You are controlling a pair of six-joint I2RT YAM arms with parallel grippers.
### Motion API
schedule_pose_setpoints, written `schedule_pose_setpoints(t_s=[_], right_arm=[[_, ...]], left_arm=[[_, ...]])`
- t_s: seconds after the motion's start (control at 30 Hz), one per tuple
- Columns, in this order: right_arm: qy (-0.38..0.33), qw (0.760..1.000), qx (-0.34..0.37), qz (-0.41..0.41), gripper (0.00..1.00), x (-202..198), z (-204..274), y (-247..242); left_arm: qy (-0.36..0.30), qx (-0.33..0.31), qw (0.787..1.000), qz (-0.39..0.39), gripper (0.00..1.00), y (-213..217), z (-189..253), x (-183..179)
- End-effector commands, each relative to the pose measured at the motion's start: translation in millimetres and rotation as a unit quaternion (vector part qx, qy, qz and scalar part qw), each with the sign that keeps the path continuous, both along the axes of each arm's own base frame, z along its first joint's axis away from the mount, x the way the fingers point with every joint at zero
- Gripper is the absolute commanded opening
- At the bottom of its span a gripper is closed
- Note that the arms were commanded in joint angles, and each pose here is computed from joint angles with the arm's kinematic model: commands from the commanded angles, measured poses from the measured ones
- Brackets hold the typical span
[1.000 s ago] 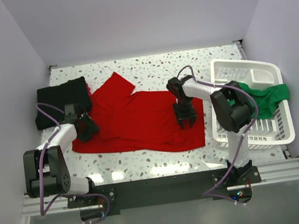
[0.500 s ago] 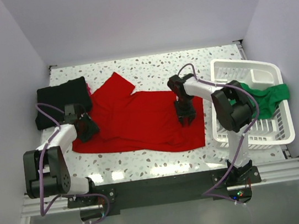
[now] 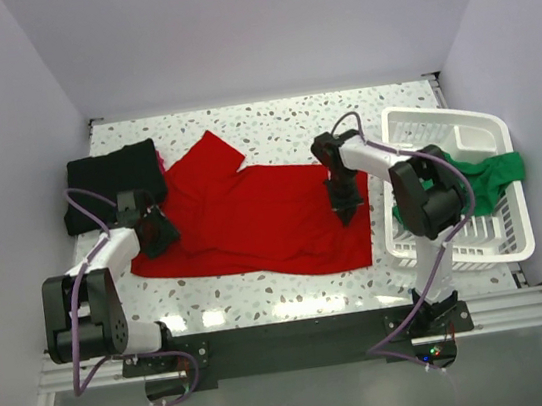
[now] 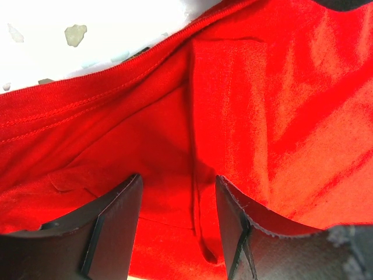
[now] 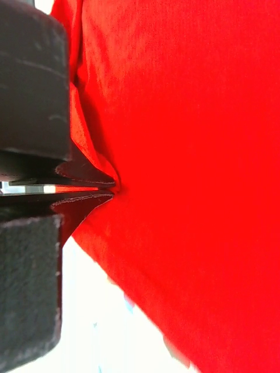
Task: Fold and stack the t-shirts
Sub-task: Fold the tshirt
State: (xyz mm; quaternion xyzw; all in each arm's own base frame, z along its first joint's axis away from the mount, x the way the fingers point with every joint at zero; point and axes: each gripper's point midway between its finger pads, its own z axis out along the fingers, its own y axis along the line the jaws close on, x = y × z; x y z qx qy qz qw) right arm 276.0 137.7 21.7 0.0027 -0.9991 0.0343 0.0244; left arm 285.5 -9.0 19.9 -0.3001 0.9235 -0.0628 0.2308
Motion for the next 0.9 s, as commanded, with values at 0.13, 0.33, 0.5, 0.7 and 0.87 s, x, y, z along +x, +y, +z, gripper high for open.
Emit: schedule_pose_setpoints(t_s=[0.13,0.33,0.5,0.7,0.87], right_arm=[[-0.029,0.998,-0.029,-0.053,0.00,11.8,34.7,-45.5],[-0.020,0.997,-0.055,-0.057,0.00,13.6,34.5,-61.5],[-0.022,0.995,-0.079,-0.057,0.00,13.6,37.7,-72.4],[-0.021,0.994,-0.096,-0.055,0.00,13.8,37.7,-81.4],[-0.029,0.994,-0.093,-0.052,0.01,20.0,40.4,-80.0]], left_arm=[[0.008,0.015,1.000,0.005,0.58,5.5,-8.7,-11.4],[-0.001,0.013,1.000,0.006,0.58,4.5,-5.4,-9.1],[-0.006,0.016,1.000,0.010,0.58,6.2,-2.2,-8.5],[-0.024,0.010,1.000,0.009,0.59,4.2,6.0,-2.2],[-0.050,0.005,0.999,0.001,0.61,1.3,17.5,6.1]])
